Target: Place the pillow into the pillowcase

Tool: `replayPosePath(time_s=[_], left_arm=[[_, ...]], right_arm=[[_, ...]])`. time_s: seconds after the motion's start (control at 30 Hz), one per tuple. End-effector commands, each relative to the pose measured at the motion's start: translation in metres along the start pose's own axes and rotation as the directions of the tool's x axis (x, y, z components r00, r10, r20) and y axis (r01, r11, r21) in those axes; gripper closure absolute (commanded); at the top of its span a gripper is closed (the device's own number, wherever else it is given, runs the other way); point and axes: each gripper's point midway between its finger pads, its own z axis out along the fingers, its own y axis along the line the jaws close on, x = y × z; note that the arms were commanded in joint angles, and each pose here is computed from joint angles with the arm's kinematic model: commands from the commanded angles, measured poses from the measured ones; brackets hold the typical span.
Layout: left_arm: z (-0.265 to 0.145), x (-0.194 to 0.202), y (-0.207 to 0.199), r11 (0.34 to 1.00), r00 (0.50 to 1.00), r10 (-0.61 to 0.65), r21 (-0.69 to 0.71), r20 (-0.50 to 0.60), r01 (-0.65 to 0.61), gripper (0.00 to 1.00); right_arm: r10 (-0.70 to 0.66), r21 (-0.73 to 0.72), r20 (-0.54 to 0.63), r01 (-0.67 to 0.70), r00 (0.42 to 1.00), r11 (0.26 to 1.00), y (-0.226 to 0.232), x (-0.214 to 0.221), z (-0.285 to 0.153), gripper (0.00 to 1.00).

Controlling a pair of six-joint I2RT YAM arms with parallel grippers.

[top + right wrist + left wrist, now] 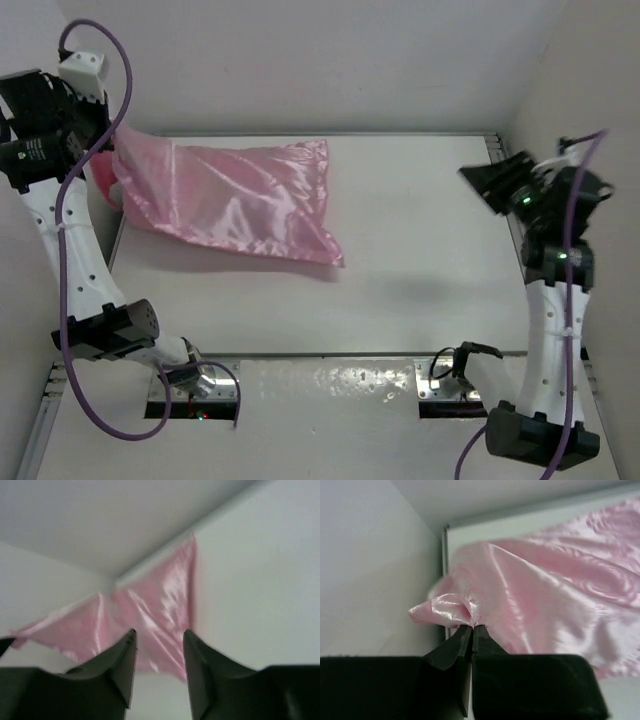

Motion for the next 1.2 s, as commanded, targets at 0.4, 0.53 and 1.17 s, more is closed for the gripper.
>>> replayPosePath(time_s=[0.4, 0.53, 1.17], left_arm=[[-0.031, 0.142, 0.015, 0.993, 0.928, -0.108, -0.074, -0.358, 0.087, 1.00], [-0.037, 0.142, 0.023, 0.991, 0.928, -0.114, -0.100, -0.356, 0.084, 1.00], [-0.032, 0.146, 0.042, 0.987, 0.930, -0.121, -0.146, -0.346, 0.074, 1.00]], right_arm=[[-0.068, -0.033, -0.744, 0.065, 0.665, 0.997, -0.067, 0.362, 0.069, 0.09], [-0.148, -0.081, -0.780, 0.136, 0.608, 0.987, -0.079, 0.404, 0.062, 0.01], [0.026, 0.123, -0.626, 0.065, 0.779, 0.990, -0.102, 0.391, 0.120, 1.00]])
